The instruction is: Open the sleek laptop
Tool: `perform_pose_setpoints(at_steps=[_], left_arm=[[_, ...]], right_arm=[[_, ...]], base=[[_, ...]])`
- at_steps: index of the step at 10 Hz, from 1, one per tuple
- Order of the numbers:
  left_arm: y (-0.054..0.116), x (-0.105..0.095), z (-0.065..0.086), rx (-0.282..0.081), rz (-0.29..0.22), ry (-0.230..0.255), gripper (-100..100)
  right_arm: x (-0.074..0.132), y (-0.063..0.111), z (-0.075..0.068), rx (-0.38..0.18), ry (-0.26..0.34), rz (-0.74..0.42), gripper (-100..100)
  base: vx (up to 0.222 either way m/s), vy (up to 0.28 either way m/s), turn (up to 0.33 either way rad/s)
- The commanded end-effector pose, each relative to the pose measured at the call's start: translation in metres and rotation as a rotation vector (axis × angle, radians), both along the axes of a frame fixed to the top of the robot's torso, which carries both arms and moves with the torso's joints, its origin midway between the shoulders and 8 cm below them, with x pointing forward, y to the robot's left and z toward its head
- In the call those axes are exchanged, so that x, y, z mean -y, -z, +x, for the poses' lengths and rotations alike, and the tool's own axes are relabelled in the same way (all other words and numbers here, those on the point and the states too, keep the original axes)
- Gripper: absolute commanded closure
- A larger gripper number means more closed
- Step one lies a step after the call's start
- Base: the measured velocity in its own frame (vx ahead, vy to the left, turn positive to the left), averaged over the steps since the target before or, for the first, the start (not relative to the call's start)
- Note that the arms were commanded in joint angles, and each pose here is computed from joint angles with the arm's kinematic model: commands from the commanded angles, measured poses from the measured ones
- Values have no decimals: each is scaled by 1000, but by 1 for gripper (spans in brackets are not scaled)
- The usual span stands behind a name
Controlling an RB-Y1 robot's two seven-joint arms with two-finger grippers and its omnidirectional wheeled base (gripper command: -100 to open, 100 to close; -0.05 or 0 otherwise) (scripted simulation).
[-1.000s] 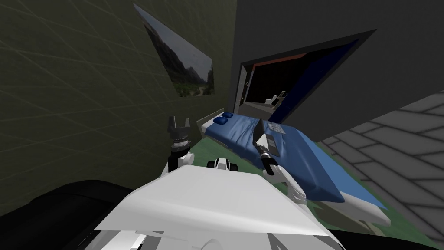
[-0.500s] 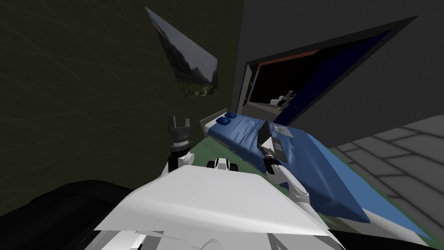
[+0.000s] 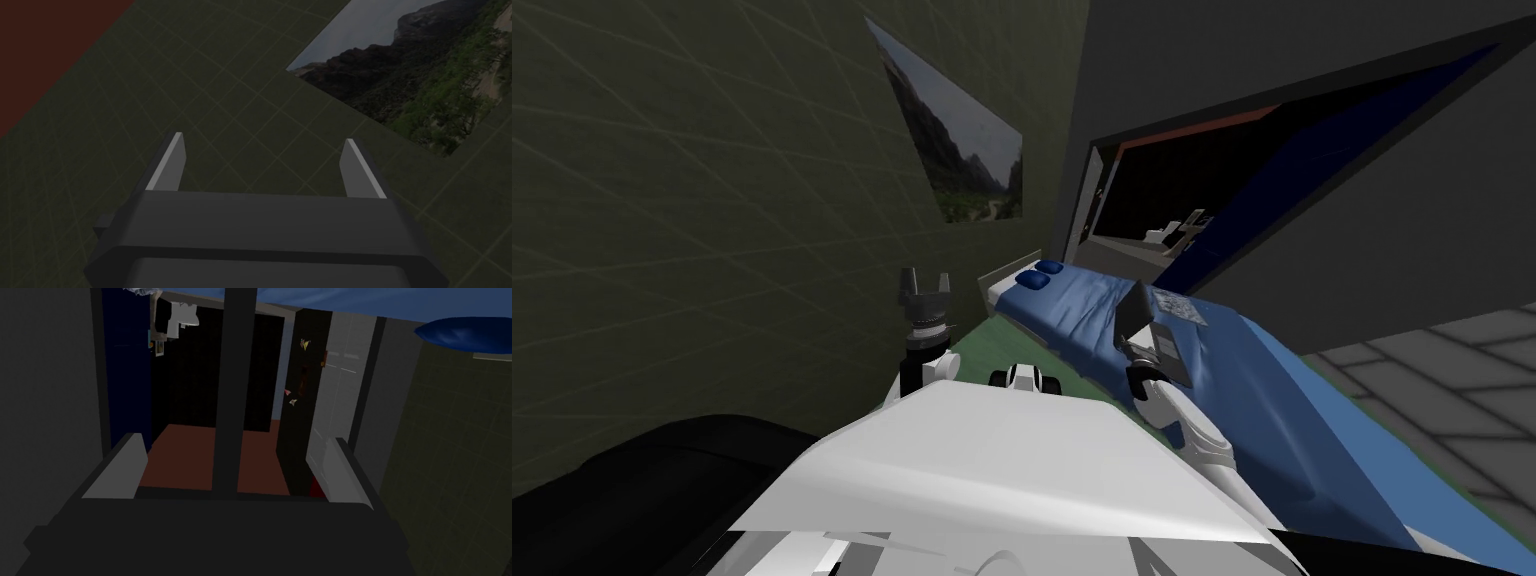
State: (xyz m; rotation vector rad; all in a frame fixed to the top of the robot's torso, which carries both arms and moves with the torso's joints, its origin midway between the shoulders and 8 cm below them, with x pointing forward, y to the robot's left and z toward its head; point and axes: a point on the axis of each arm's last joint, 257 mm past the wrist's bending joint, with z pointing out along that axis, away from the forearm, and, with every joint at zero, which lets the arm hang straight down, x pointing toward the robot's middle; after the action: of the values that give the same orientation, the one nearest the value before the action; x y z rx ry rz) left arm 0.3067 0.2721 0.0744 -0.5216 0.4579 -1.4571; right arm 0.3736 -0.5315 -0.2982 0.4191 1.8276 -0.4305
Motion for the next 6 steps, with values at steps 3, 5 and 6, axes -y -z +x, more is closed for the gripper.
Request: perform_pose_setpoints(at_steps=[3, 5, 6], left_arm=[[0, 0, 0, 0, 0, 0, 0], [0, 0, 0, 0, 0, 0, 0], [0, 0, 0, 0, 0, 0, 0]], right_arm=[[57, -11, -19, -70, 105, -186, -100], [85, -23, -29, -100, 153, -288, -100], [97, -30, -33, -112, 178, -334, -100]], base=[[30, 36, 101], [37, 44, 140], [42, 45, 132]])
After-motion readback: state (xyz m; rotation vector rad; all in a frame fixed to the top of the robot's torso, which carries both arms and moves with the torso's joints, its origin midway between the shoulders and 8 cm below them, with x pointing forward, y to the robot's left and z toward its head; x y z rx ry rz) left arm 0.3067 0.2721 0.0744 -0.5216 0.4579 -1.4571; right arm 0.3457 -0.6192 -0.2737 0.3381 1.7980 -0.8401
